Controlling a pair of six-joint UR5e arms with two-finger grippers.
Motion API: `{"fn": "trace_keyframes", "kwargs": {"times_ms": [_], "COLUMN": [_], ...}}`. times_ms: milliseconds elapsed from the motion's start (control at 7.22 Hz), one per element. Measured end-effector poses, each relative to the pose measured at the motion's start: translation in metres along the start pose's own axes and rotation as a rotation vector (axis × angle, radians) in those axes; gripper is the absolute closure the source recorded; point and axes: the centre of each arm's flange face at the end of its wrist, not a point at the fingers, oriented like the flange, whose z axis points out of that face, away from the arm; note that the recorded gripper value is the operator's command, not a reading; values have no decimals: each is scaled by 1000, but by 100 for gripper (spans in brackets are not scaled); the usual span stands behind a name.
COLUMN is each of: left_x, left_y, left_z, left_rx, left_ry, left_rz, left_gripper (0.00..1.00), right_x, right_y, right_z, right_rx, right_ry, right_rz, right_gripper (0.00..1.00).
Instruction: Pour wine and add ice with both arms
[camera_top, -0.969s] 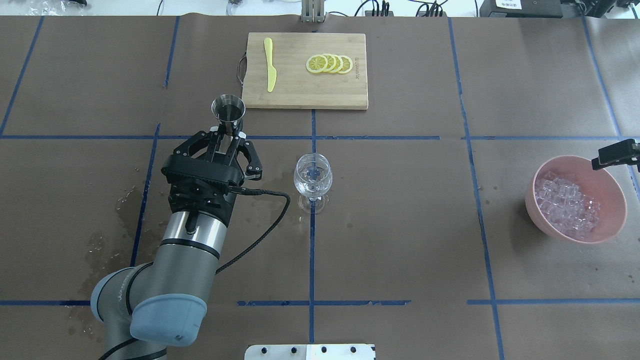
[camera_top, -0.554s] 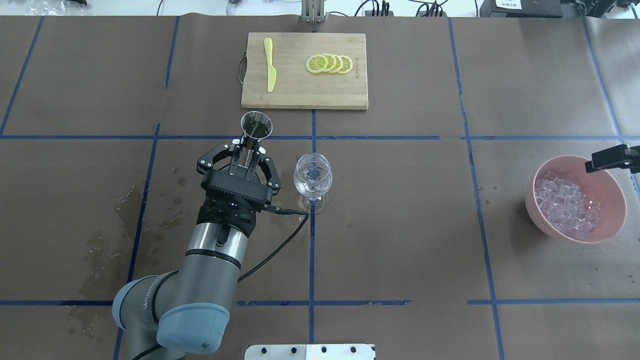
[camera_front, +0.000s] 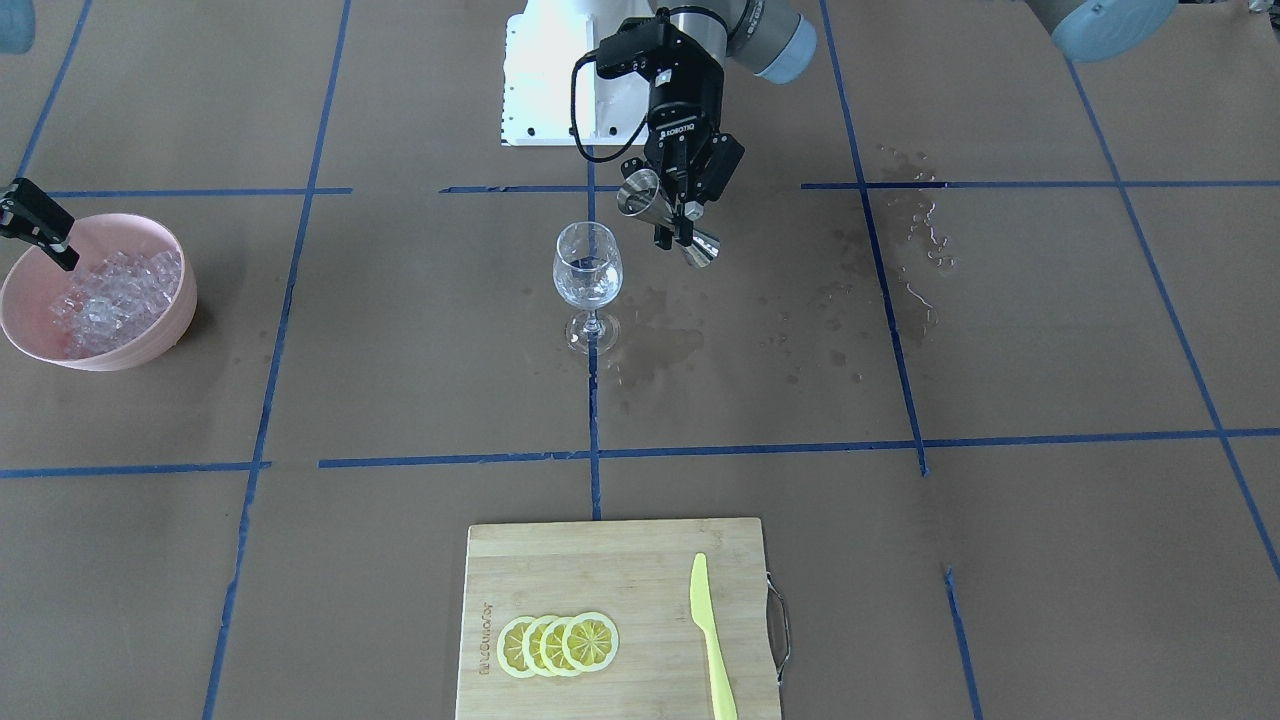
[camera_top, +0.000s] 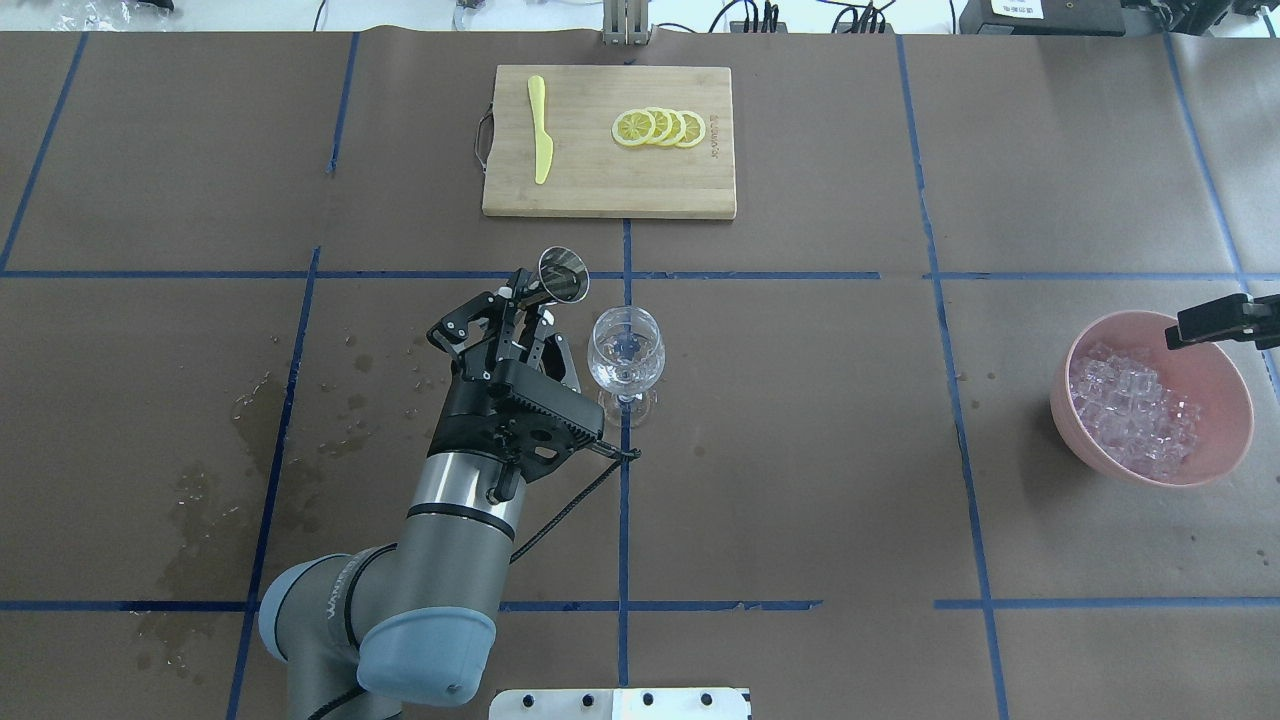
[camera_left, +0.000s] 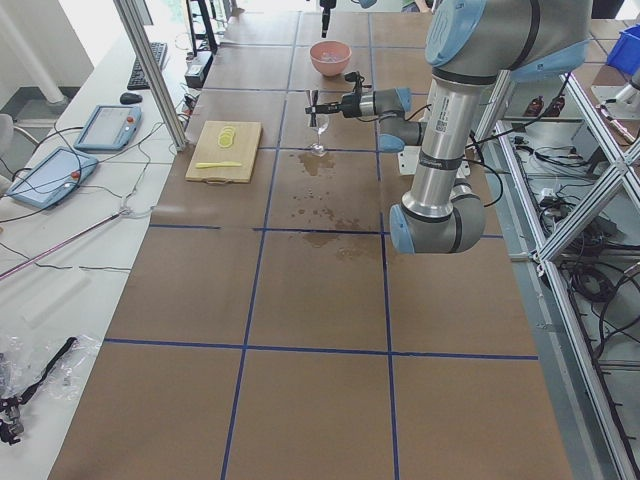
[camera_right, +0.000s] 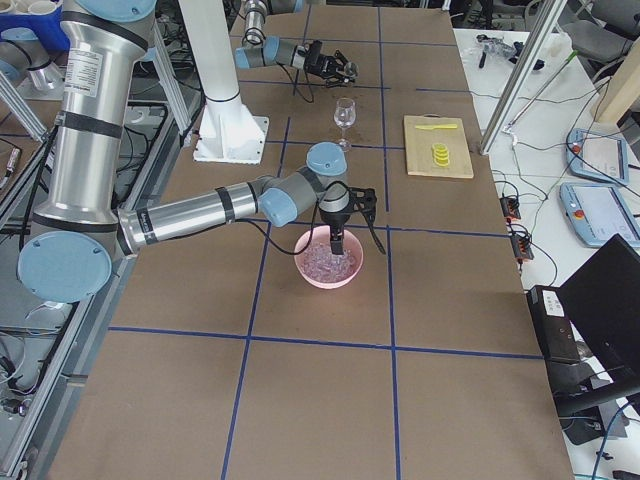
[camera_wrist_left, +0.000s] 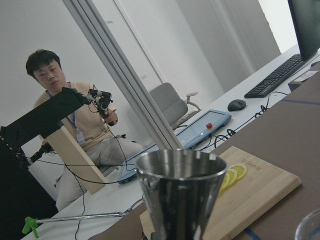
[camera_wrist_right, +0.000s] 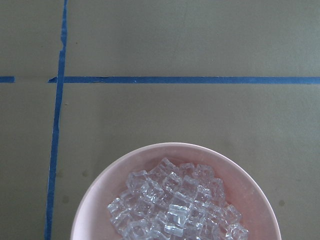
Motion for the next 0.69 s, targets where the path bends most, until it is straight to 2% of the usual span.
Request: {"fn": "trace_keyframes", "kwargs": {"times_ms": [692], "left_x": [6], "left_y": [-1], "left_z": [5], "left_rx": [-2], "left_ry": [-51], "left_rz": [352], "left_gripper": [100], "right_x": [0], "right_y": [0], "right_z": [1], "right_rx": [-2], "right_ry": [0], "right_rz": [0], "right_gripper": [0]}}
